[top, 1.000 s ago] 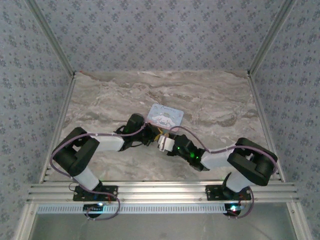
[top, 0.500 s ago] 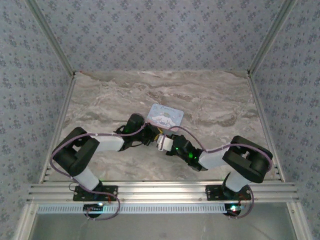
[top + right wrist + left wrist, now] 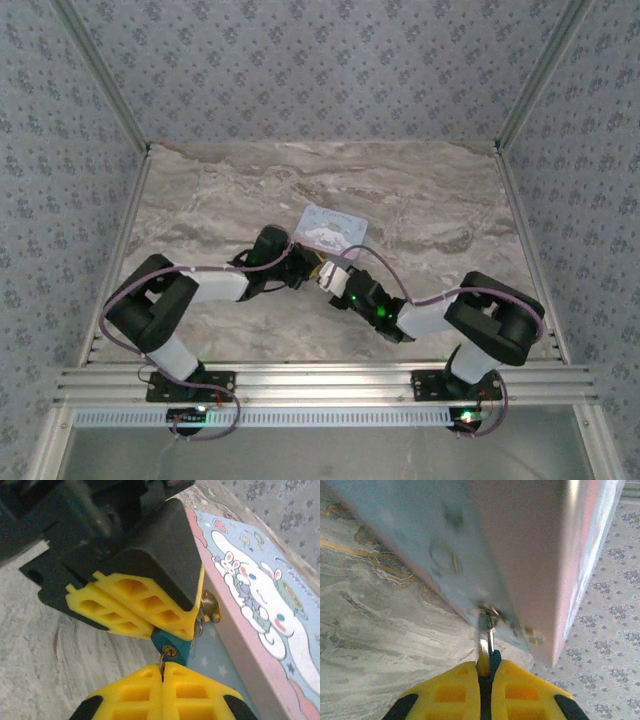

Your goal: Unlock the padlock with the key

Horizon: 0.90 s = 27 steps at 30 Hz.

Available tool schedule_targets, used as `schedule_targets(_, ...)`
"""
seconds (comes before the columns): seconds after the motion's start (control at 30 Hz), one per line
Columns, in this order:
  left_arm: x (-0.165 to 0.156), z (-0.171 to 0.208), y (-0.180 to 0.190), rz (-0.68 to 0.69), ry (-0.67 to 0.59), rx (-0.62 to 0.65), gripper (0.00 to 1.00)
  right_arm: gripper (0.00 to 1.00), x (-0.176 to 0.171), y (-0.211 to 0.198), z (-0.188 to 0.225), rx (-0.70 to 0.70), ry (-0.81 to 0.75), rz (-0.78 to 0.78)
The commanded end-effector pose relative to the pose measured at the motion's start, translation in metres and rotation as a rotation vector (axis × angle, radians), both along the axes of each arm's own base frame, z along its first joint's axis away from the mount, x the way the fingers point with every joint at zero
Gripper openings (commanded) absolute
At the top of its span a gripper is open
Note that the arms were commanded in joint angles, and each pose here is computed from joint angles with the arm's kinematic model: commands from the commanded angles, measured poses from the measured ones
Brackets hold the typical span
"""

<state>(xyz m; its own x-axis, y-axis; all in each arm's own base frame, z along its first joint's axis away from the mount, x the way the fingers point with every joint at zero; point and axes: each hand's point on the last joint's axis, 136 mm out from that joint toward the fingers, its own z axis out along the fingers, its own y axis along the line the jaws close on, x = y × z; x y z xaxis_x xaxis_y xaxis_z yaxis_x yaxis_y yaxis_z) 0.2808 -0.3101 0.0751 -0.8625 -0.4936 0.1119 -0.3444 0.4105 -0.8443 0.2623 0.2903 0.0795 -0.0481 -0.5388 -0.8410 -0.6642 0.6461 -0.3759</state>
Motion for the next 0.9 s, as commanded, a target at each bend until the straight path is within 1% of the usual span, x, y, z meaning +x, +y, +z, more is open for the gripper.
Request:
schedule_targets(0.0,-0.005,0.017,-0.009,-0.036,-0.02,-0.04,0.0,0.0,0.015,-0.002,0.023,0.224,0.049,-0.142)
schedule_targets(0.13,-0.004,0.016,-0.01,-0.035,-0.019,-0.041,0.0,0.0,0.013,-0.003,0.02,0.309,0.104,-0.169)
schedule_targets(0.37,-0.004,0.013,-0.01,-0.036,-0.02,-0.032,0.0,0.0,0.012,0.0,0.011,0.324,0.143,-0.164)
schedule_targets(0.43,-0.004,0.012,-0.009,-0.037,-0.024,-0.021,0.1,0.0,0.012,0.0,0.009,0.336,0.16,-0.167)
schedule_targets(0.5,-0.003,0.011,-0.008,-0.039,-0.033,-0.008,0.17,0.0,0.011,0.0,0.007,0.348,0.178,-0.168)
schedule_targets(0.57,-0.002,0.012,-0.006,-0.04,-0.043,0.004,0.27,0.0,0.01,0.0,0.005,0.372,0.204,-0.177)
schedule_targets(0.63,-0.002,0.012,-0.002,-0.042,-0.052,0.025,0.39,0.0,0.009,-0.002,0.001,0.398,0.245,-0.19)
schedule_targets(0.67,-0.002,0.012,0.0,-0.04,-0.057,0.036,0.43,0.0,0.008,-0.003,-0.001,0.411,0.264,-0.197)
schedule_targets(0.8,-0.001,0.015,0.014,-0.029,-0.081,0.089,0.56,0.0,0.005,-0.006,-0.005,0.49,0.358,-0.221)
schedule_targets(0.87,0.0,0.016,0.023,-0.02,-0.087,0.115,0.6,0.0,0.003,-0.008,-0.008,0.539,0.41,-0.23)
